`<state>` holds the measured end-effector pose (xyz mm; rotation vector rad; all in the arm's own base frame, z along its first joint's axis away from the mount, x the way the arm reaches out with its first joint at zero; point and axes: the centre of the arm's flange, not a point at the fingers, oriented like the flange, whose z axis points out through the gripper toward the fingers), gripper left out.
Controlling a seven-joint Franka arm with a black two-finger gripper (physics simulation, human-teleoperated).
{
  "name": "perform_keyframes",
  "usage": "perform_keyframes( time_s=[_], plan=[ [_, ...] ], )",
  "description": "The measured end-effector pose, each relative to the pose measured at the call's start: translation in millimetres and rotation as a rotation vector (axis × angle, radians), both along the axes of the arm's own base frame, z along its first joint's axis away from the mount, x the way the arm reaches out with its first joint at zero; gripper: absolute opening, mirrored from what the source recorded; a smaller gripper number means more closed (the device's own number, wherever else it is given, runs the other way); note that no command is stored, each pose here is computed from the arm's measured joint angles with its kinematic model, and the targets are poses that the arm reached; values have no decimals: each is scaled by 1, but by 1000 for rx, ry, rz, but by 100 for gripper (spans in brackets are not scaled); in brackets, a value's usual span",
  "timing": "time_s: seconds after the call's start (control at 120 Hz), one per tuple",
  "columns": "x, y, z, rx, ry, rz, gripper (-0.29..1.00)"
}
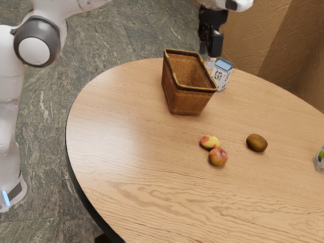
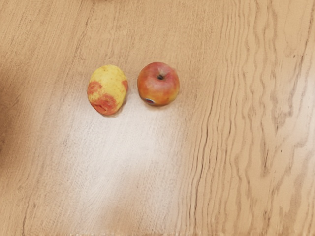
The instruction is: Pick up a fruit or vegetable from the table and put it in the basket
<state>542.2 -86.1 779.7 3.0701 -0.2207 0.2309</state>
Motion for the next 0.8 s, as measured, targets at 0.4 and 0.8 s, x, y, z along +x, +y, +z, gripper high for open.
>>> perform_keyframes(
  time_s=[0.4,0.8],
  plan=[
    [32,-106,-123,31,131,-31,70],
    [112,-60,-189,23,89,157,70]
  ],
)
